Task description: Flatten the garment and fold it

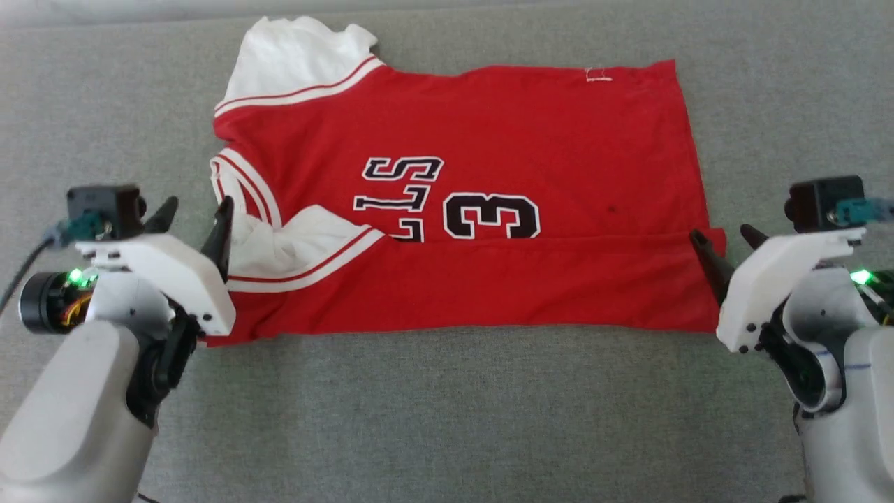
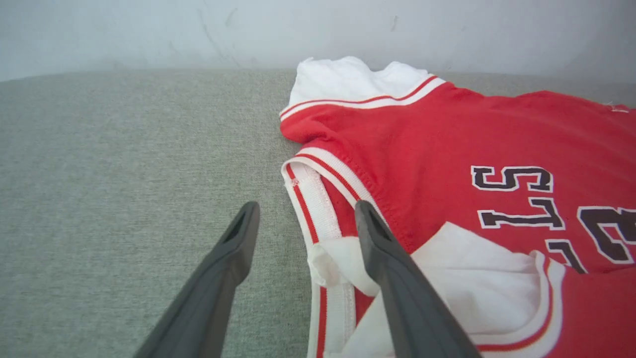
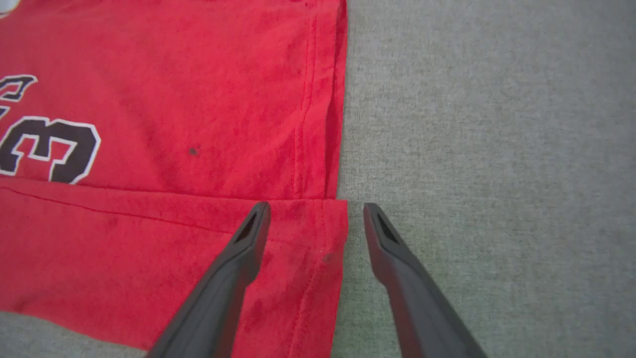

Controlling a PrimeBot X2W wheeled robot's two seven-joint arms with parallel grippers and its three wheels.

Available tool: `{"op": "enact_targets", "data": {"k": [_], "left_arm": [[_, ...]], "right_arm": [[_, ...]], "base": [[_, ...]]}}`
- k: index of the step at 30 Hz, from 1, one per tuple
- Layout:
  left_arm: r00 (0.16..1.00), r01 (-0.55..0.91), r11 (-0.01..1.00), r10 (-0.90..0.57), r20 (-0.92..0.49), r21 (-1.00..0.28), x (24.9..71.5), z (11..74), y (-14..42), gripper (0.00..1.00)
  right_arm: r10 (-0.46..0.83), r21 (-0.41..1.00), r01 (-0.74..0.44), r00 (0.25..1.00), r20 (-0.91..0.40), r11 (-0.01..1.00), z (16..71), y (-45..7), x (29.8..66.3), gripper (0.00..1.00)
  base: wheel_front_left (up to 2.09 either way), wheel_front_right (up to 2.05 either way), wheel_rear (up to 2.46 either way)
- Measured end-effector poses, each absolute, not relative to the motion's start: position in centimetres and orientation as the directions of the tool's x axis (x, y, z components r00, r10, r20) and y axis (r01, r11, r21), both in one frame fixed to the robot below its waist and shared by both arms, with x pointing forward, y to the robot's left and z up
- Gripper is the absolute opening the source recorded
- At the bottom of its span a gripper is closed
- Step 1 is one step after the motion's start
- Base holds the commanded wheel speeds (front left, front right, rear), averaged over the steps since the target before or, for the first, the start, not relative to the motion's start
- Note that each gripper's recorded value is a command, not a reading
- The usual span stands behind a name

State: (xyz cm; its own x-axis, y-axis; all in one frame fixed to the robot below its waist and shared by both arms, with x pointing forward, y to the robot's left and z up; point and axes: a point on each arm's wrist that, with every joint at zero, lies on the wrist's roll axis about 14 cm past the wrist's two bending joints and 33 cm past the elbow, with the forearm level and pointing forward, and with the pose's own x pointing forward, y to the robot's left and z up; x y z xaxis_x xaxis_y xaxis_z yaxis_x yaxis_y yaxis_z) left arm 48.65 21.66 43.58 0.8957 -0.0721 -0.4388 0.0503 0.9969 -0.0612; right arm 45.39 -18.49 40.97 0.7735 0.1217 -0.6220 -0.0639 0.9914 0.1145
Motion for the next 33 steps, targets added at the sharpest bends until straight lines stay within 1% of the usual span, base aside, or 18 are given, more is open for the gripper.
{"op": "enact_targets", "data": {"k": [4,9,11,13,16,19,22,24,33], "left_arm": [[0.955,0.017,0.999,-0.027,-0.294,-0.037,47.4,45.7,22.0,1.00],[0.989,-0.032,0.996,0.019,-0.146,-0.088,44.7,47.8,21.6,1.00],[0.993,-0.056,0.994,0.045,-0.111,-0.097,43.5,48.3,21.9,1.00],[0.992,-0.081,0.992,0.071,-0.109,-0.096,42.2,48.1,22.2,1.00],[0.987,-0.096,0.990,0.082,-0.139,-0.100,40.7,47.3,22.4,1.00],[0.979,-0.122,0.987,0.102,-0.176,-0.105,39.7,46.5,22.7,1.00],[0.969,-0.128,0.987,0.105,-0.224,-0.094,39.5,45.5,22.5,1.00],[0.953,-0.141,0.985,0.109,-0.282,-0.096,39.3,44.4,22.3,1.00],[0.844,-0.183,0.977,0.102,-0.527,-0.105,38.5,39.9,21.5,1.00]], "right_arm": [[0.094,0.112,-0.044,0.866,-0.492,0.993,43.3,-19.0,44.9,1.00],[0.092,0.131,-0.053,0.946,-0.312,0.990,45.9,-18.2,43.4,1.00],[0.088,0.140,-0.055,0.967,-0.240,0.989,46.7,-18.0,42.7,1.00],[0.079,0.142,-0.055,0.983,-0.168,0.988,47.5,-18.1,42.1,1.00],[0.059,0.147,-0.048,0.995,-0.078,0.988,48.4,-18.3,41.3,1.00],[0.051,0.180,-0.046,0.998,-0.024,0.983,48.7,-18.3,40.7,1.00],[0.048,0.190,-0.044,0.999,-0.015,0.981,48.4,-18.2,40.2,1.00],[0.050,0.190,-0.046,0.999,-0.016,0.981,48.2,-18.1,40.0,1.00],[0.022,0.177,-0.018,1.000,-0.022,0.984,48.1,-19.0,39.1,1.00]], "base": [[0.00,0.00,0.00],[0.00,0.00,0.00],[0.00,0.00,0.00],[0.00,0.00,0.00],[0.00,0.00,0.00],[0.00,0.00,0.00],[0.00,0.00,0.00],[0.00,0.00,0.00],[0.00,0.00,0.00]]}}
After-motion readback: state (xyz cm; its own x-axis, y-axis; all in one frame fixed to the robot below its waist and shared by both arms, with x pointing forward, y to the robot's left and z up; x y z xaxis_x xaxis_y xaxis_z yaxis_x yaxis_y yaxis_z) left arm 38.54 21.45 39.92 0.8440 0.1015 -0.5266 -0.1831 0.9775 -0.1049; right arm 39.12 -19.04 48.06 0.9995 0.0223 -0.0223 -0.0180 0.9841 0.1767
